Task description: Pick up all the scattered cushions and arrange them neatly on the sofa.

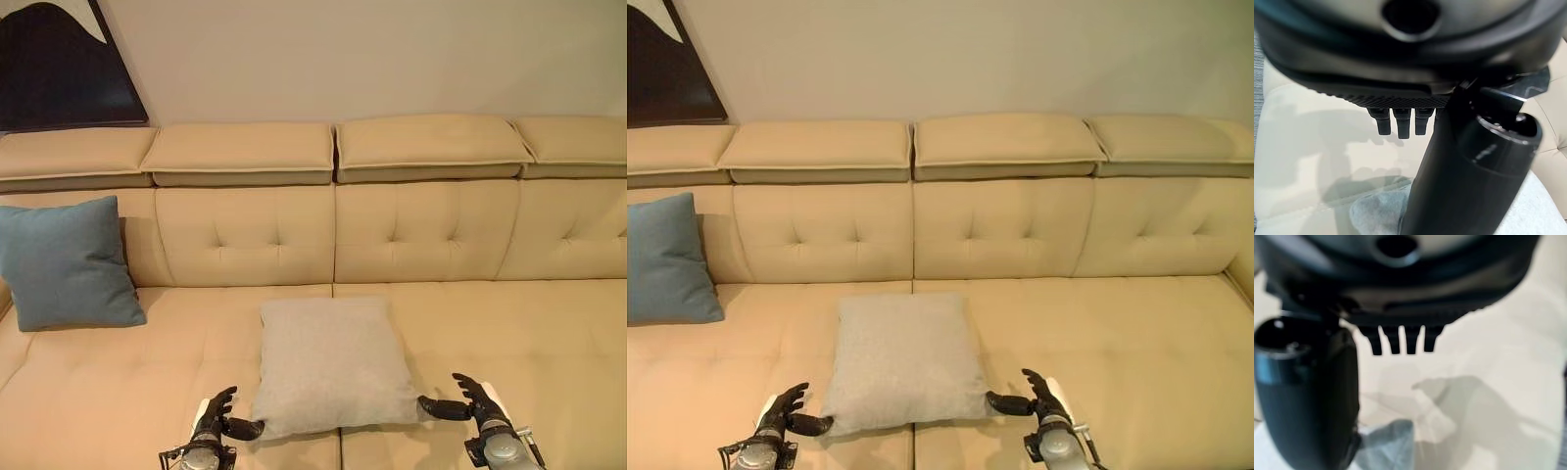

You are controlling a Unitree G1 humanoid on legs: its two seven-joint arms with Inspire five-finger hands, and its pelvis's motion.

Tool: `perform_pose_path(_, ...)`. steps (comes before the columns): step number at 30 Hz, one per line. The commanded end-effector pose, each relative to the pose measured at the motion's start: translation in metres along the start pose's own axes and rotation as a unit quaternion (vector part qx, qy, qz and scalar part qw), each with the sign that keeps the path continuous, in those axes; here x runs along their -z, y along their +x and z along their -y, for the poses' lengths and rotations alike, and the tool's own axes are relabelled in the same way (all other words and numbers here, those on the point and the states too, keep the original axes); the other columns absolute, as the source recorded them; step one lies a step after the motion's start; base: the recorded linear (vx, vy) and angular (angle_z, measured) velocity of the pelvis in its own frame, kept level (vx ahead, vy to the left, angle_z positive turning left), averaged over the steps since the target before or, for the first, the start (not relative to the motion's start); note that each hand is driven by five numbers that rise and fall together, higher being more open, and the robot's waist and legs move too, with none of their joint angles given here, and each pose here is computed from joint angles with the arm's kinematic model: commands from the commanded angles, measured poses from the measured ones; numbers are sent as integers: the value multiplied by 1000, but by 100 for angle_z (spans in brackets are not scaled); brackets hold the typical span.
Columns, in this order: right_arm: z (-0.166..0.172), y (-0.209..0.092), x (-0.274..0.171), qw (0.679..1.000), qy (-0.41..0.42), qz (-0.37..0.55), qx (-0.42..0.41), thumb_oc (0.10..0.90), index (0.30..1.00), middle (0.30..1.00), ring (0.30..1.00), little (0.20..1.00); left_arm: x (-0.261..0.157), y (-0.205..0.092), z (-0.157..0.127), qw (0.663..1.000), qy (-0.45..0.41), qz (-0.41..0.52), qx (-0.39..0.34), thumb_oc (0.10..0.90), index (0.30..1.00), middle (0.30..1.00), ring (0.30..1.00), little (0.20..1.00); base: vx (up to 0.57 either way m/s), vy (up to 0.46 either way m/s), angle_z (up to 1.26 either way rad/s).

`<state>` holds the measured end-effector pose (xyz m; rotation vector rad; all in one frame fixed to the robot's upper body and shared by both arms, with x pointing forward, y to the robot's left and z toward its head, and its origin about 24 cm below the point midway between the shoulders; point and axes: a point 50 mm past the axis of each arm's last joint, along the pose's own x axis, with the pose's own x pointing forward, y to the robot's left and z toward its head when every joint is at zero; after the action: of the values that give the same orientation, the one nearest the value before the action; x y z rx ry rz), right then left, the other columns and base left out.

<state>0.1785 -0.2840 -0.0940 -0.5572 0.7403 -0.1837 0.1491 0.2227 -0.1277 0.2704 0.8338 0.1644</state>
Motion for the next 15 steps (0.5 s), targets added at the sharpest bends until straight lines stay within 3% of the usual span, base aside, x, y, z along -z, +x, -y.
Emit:
perform_pose_path(1, 38, 15, -62, 988, 79, 108, 80, 800, 900, 900, 900, 900, -67, 13, -29, 990, -28, 125, -59, 800, 900, 900, 900, 900, 0, 0, 0)
perform_pose_path(15, 13, 17, -108, 969, 181, 162, 54, 800, 900, 900, 900, 900, -113, 11, -10, 977, -75, 195, -40, 800, 900, 900, 900, 900, -3, 0, 0)
